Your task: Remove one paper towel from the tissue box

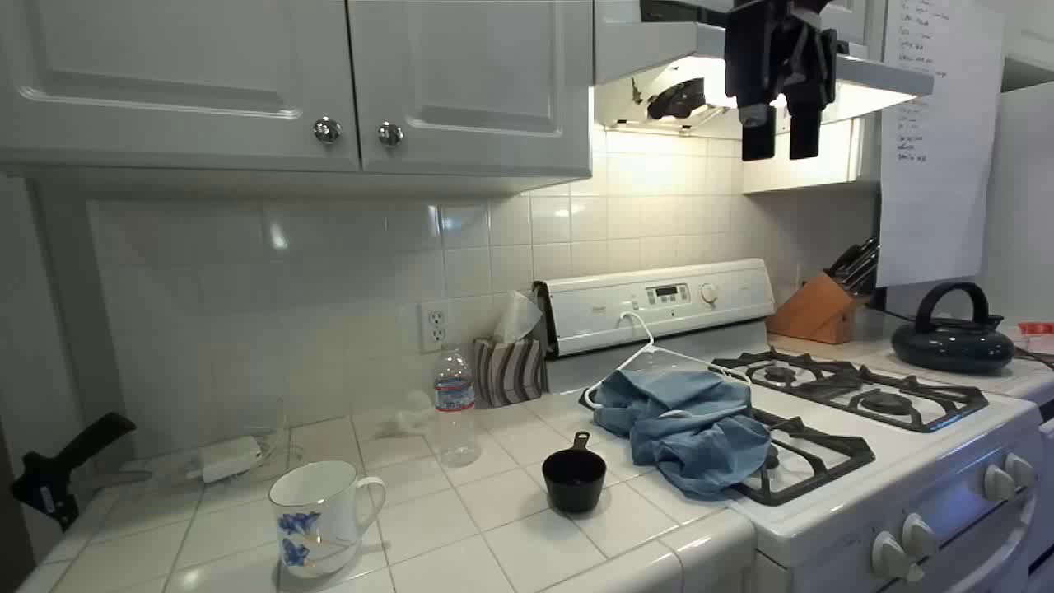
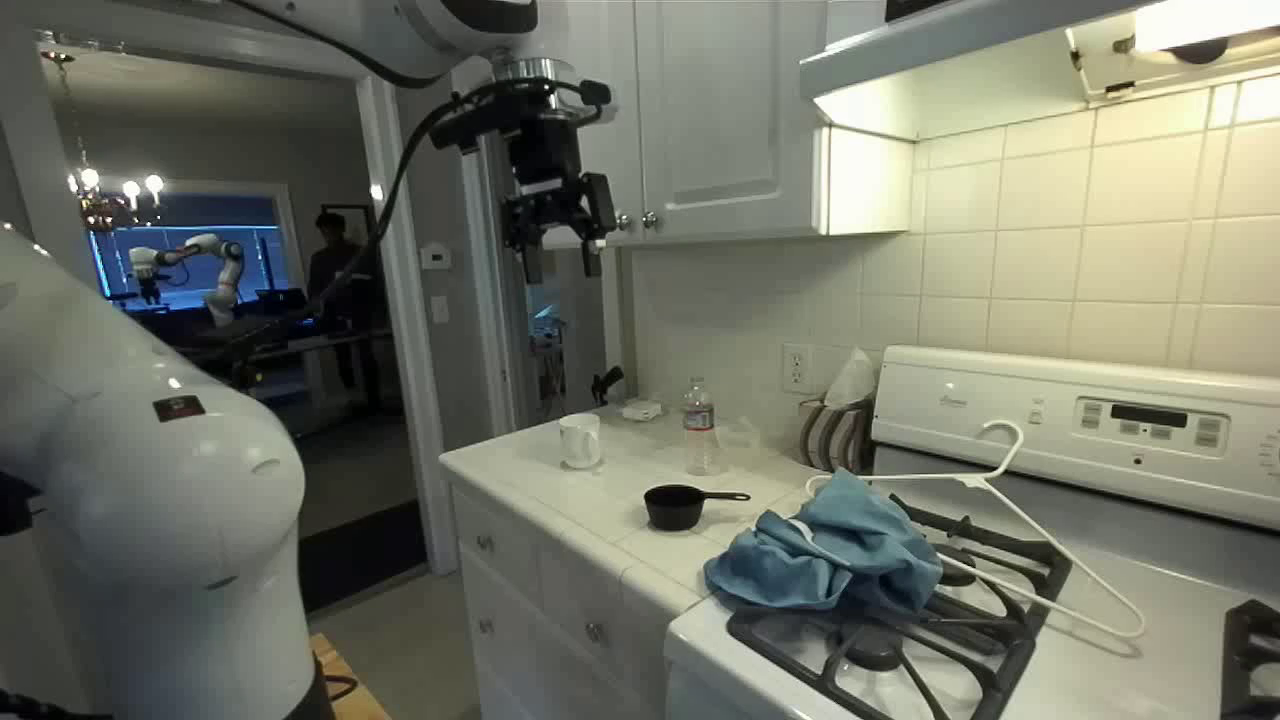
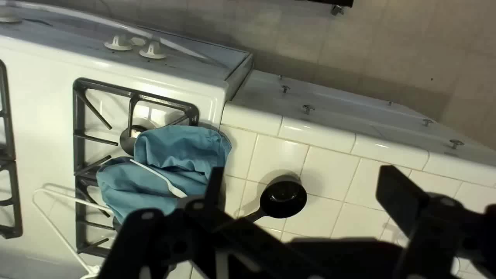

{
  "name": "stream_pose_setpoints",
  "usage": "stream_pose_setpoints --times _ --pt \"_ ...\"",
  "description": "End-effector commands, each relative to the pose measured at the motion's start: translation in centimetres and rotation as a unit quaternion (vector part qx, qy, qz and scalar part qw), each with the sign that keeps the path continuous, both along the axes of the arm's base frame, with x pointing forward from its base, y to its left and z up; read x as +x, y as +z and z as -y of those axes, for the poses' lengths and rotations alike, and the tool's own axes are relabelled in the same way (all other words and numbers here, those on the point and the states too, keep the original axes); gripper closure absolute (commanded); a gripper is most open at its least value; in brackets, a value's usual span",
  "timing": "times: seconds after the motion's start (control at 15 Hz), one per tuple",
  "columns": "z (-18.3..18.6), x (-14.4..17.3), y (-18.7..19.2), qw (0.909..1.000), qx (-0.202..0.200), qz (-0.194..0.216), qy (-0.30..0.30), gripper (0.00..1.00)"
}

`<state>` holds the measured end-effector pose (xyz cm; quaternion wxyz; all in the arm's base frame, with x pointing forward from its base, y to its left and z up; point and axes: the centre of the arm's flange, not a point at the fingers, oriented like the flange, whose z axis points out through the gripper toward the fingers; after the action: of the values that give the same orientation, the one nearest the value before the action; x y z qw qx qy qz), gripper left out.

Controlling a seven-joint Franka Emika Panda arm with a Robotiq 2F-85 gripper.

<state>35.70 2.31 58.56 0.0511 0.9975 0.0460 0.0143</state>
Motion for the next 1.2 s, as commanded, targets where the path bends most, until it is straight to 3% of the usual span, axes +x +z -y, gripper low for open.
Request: stream_pose_setpoints --times 0.0,0.27,0.47,0.73,1.0,1.13 --pt "0.0 0.0 0.0 1.0 0.0 0.0 0.0 0.0" --pt "0.0 0.0 0.0 1.0 0.0 0.0 0.0 0.0" --pt "1.7 1.4 -0.3 0.9987 -0.015 0.046 -0.015 0.0" --pt "5.2 4.5 0.4 0.9891 -0.061 0.13 -0.032 0.0" --pt "8.1 8.9 0.5 0.9751 -0.049 0.207 -0.063 0.0" --pt "9.1 11.4 -0.2 0.9722 -0.029 0.222 -0.068 0.0"
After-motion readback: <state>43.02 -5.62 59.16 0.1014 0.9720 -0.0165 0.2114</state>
